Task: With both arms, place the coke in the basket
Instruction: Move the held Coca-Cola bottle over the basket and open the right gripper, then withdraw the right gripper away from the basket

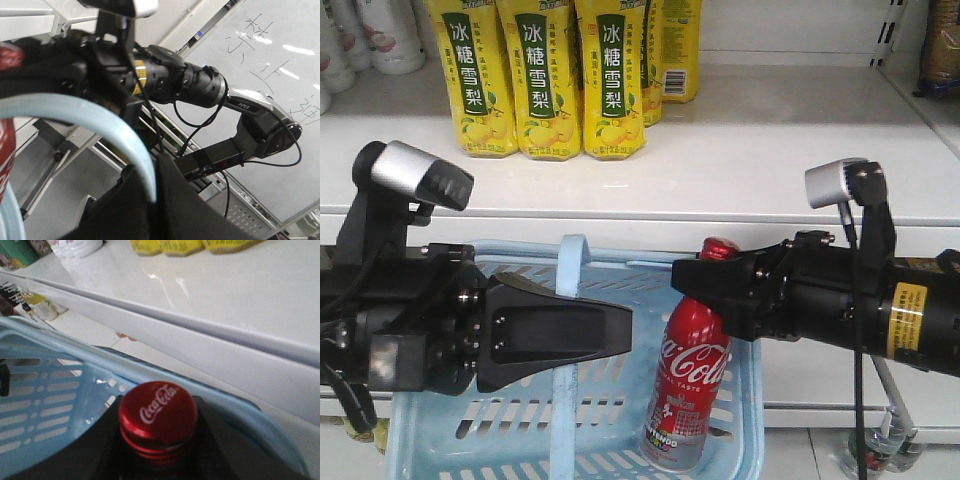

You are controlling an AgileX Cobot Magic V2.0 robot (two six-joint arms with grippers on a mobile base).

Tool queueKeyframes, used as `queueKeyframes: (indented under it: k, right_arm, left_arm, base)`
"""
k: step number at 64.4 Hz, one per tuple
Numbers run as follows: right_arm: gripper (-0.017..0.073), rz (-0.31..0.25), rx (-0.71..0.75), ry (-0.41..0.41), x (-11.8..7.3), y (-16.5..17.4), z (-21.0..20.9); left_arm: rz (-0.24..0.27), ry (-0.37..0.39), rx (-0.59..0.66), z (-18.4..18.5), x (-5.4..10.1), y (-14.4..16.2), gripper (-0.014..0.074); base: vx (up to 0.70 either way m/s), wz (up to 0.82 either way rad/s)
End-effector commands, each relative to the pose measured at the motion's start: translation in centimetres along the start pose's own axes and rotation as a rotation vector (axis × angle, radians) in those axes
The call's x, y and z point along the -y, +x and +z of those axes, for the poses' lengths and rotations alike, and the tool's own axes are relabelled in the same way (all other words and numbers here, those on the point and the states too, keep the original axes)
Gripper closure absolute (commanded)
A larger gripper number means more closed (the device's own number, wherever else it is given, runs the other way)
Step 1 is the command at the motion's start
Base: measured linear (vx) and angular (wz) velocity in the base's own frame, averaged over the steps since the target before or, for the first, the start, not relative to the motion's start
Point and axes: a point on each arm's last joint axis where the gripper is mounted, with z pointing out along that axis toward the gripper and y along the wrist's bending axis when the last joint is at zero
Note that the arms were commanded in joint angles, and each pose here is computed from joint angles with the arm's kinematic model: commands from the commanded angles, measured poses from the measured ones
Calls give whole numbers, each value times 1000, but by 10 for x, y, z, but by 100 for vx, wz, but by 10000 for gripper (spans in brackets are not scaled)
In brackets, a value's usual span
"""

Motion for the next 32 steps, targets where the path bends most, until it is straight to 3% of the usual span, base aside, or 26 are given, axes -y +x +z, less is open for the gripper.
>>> queueKeyframes:
  k: [1,9,24,32]
  right_arm:
    - [483,19,38,-41,-5,-12,3]
    - [347,27,21,-35,-1,-10,7]
    - [5,30,25,-18,0,-10,7]
    - [-44,32,27,-20,0,-10,7]
  left_arm:
    - [33,207,7,-3,31,-6,600]
    - [33,207,7,-3,31,-6,600]
    - [33,207,7,-3,31,-6,600]
    - [33,207,7,-3,31,-6,600]
  base:
    - [0,0]
    - [0,0]
    - [0,0]
    - [0,0]
